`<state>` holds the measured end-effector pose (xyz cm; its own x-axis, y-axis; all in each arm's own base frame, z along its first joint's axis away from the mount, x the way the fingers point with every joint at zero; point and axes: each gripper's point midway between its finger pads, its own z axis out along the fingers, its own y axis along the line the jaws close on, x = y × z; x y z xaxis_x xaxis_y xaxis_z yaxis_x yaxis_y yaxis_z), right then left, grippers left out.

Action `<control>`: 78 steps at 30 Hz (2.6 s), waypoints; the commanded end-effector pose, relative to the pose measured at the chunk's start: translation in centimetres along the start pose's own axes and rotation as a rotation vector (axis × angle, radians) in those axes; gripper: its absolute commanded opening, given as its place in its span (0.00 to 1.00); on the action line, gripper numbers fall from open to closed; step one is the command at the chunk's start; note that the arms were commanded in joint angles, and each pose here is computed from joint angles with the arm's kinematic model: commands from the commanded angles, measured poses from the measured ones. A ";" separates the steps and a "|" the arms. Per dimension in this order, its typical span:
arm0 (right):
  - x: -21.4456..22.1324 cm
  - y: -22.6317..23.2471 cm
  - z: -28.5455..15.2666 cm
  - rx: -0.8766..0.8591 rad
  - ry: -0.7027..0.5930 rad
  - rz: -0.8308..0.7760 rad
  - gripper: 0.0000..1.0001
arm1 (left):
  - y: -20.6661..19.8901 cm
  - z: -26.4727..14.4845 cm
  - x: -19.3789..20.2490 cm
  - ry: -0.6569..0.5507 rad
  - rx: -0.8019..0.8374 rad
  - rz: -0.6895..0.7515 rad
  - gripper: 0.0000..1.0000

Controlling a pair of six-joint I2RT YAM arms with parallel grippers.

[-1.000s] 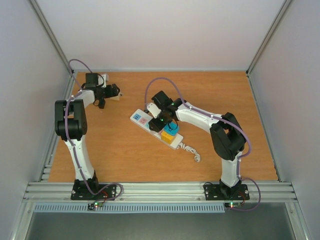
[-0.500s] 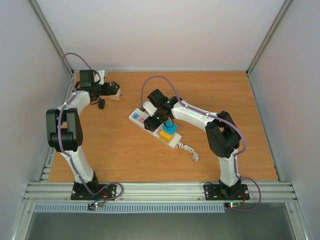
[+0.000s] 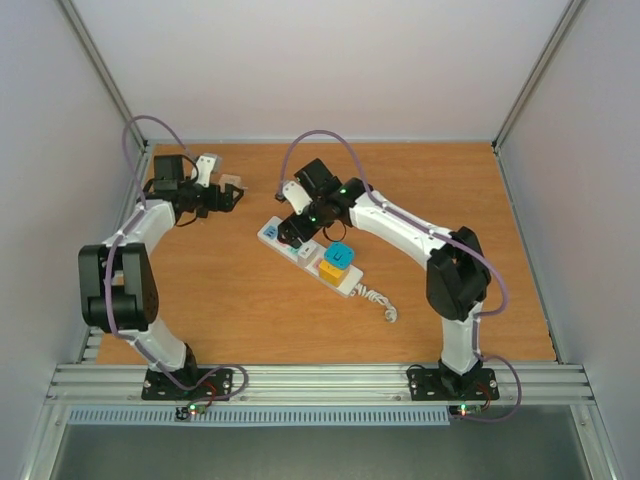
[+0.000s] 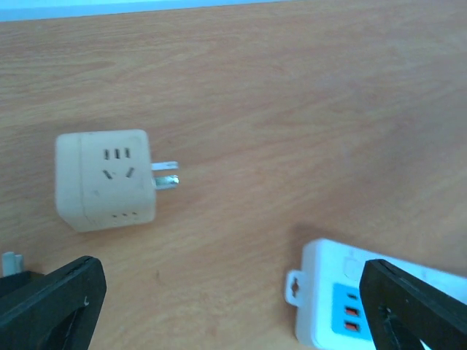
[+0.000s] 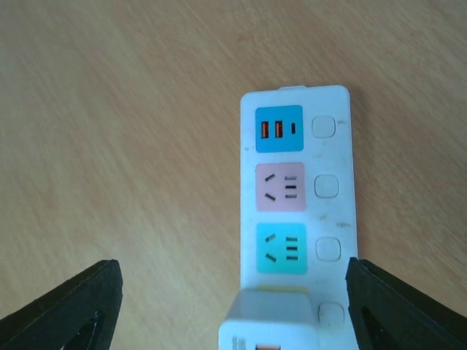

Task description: Pull the plug off the socket

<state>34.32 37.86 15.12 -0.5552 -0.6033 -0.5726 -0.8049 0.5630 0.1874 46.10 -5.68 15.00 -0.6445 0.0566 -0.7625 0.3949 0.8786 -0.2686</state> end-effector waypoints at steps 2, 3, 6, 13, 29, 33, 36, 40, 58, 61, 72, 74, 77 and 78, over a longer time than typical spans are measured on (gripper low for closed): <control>-0.6 1.0 -6.0 -0.025 -0.103 0.039 0.90 | -4.4 -2.1 0.6 -0.004 0.117 0.171 0.96; -0.2 0.8 -6.7 -0.022 -0.114 0.049 0.92 | -5.1 -2.2 1.2 0.019 0.140 0.184 0.96; 1.7 0.0 -8.5 -0.009 -0.133 0.082 0.94 | -6.7 -2.3 2.6 0.069 0.180 0.242 0.94; 7.2 -2.3 -11.1 -0.025 -0.123 0.192 0.95 | -11.9 -2.1 4.1 0.098 0.277 0.348 0.94; 11.3 -3.1 -9.0 -0.185 -0.109 0.332 0.80 | -18.7 -0.8 7.5 0.177 0.448 0.440 0.85; 11.0 -3.3 -8.0 -0.203 -0.090 0.341 0.70 | -18.4 0.0 8.6 0.201 0.418 0.429 0.80; 11.2 -3.6 -7.4 -0.200 -0.074 0.344 0.67 | -17.5 0.8 8.7 0.218 0.362 0.412 0.73; 11.3 -4.0 -6.9 -0.191 -0.059 0.347 0.63 | -16.9 1.7 9.1 0.241 0.323 0.420 0.67; 10.6 -2.3 -7.1 -0.194 -0.033 0.275 0.41 | -15.2 4.1 9.1 0.269 0.237 0.356 0.50; 10.5 -2.5 -7.2 -0.179 -0.034 0.268 0.39 | -16.4 2.5 7.2 0.194 0.270 0.389 0.51; 11.5 -1.2 -6.8 -0.155 -0.005 0.239 0.30 | -18.7 -0.9 6.7 0.066 0.346 0.364 0.71; 11.6 -1.0 -6.4 -0.132 -0.002 0.229 0.29 | -18.6 -1.1 6.7 0.058 0.334 0.360 0.71; 11.6 -0.6 -5.8 -0.102 -0.006 0.216 0.25 | -18.7 -1.6 6.8 0.046 0.333 0.350 0.73; 11.6 -0.6 -5.7 -0.090 -0.008 0.214 0.23 | -18.7 -1.7 6.7 0.043 0.332 0.343 0.74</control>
<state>27.09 26.86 12.46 -0.7349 -0.4793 -0.4798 -0.6729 0.6035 0.4278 32.81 -20.64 13.50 -0.5215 0.3923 -0.7577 0.7663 0.6059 -0.2137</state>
